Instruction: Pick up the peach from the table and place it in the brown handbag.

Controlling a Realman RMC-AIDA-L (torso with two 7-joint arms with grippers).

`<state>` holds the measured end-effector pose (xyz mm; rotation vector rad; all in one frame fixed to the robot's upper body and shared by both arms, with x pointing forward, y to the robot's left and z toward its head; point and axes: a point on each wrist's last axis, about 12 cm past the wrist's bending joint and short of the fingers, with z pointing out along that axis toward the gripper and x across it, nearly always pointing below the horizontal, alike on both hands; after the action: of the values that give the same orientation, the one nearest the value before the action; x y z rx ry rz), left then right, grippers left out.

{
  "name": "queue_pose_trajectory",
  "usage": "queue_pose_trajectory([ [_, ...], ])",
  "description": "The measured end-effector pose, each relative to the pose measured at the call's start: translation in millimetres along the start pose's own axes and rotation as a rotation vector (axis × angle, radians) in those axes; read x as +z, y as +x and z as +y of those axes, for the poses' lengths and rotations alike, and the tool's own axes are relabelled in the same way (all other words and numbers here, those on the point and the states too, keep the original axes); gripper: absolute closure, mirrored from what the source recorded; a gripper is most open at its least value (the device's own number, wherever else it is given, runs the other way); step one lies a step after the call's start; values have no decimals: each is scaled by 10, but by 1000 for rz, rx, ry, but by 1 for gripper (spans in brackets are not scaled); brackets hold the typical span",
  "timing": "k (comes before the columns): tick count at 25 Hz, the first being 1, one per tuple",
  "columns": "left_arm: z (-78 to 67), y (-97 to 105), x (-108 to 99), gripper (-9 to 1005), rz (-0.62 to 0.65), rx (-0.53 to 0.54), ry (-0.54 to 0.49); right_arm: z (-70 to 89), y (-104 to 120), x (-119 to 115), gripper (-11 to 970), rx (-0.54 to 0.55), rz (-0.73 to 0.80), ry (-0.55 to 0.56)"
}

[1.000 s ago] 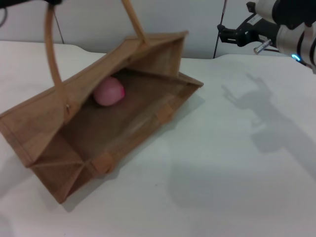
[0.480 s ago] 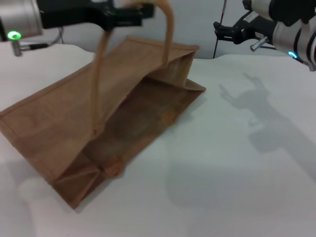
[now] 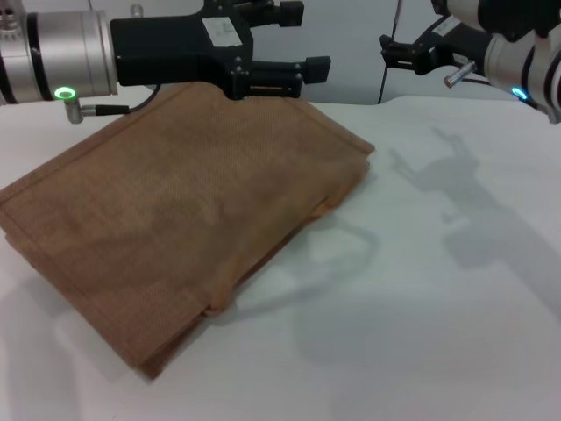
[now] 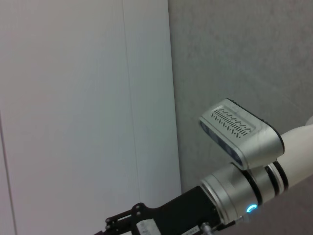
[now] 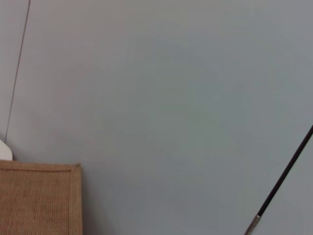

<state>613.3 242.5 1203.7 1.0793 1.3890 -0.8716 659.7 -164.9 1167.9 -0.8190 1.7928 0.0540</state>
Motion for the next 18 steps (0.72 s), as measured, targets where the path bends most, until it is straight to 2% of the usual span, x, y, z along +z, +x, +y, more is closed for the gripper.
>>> queue_pose_trajectory([
  [3,40,24,-121,118,-26,-10,-69,-3,0,-1,62,1,0,1],
  [6,116,69,-361,119,-69,-24,-207,-16,6,-12,62,3,-14,17],
  [7,160,137,-540,119,-87,-30,-316,-21,15,-33,62,5,-40,43],
  [8,160,137,-540,119,-87,-30,-316,-21,15,-33,62,5,-40,43],
  [11,188,268,-755,120,-112,-37,-460,-22,39,-75,62,10,-93,95],
  [18,72,657,-1111,121,-230,-51,-710,-82,205,-149,63,65,-144,190],
])
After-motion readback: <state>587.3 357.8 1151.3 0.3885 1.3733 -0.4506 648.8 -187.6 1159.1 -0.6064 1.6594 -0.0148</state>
